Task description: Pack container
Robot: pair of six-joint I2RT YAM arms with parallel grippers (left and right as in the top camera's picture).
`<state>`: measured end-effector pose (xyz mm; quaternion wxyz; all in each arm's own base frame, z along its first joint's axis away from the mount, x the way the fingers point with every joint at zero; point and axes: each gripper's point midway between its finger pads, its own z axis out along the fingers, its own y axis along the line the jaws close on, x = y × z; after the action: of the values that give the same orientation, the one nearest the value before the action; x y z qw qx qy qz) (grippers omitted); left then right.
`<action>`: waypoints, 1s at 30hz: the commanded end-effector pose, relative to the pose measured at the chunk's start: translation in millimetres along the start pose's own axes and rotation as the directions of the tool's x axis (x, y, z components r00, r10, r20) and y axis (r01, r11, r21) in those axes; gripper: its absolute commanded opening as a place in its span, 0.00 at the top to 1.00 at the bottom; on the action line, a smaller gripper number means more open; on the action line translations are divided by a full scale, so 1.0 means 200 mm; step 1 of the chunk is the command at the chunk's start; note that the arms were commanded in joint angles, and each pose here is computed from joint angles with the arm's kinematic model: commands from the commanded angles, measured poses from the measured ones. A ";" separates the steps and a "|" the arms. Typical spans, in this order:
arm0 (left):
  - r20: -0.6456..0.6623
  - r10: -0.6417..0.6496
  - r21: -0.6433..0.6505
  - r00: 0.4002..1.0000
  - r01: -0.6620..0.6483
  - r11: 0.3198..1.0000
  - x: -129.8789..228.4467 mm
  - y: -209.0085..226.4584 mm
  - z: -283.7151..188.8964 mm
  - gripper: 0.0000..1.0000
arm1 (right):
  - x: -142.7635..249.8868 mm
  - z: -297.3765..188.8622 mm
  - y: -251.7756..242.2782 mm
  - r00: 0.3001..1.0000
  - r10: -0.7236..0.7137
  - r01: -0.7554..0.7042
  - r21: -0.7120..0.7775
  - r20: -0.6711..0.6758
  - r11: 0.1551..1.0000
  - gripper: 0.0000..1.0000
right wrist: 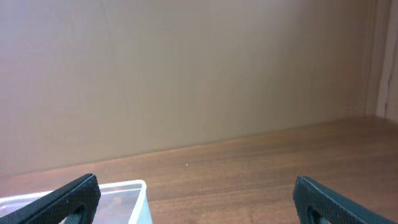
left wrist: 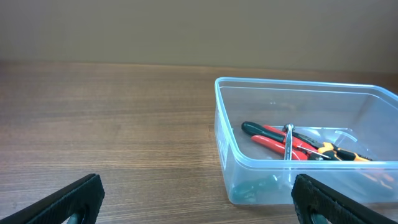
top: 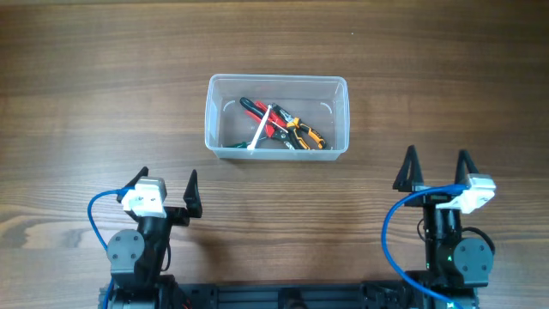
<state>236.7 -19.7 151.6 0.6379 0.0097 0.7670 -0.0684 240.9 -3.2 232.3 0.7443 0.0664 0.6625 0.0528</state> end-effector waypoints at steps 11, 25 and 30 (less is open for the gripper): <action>0.004 0.021 0.018 1.000 -0.021 1.000 0.01 -0.02 0.00 0.00 | 0.16 0.00 -0.01 0.999 -0.033 0.032 -0.010 -0.028 0.999 0.00; 0.004 0.021 0.018 1.000 -0.021 1.000 0.01 -0.02 0.00 0.00 | 0.27 0.00 -0.03 0.988 -0.118 0.117 -0.009 -0.100 0.993 0.00; 0.004 0.021 0.018 1.000 -0.021 1.000 0.01 -0.02 0.00 0.00 | 0.27 0.00 -0.03 0.988 -0.116 0.116 -0.010 -0.100 0.993 0.00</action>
<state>236.7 -19.7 151.6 0.6379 0.0096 0.7670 -0.0685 247.6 -1.2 174.6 0.7054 0.0336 0.7077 0.0187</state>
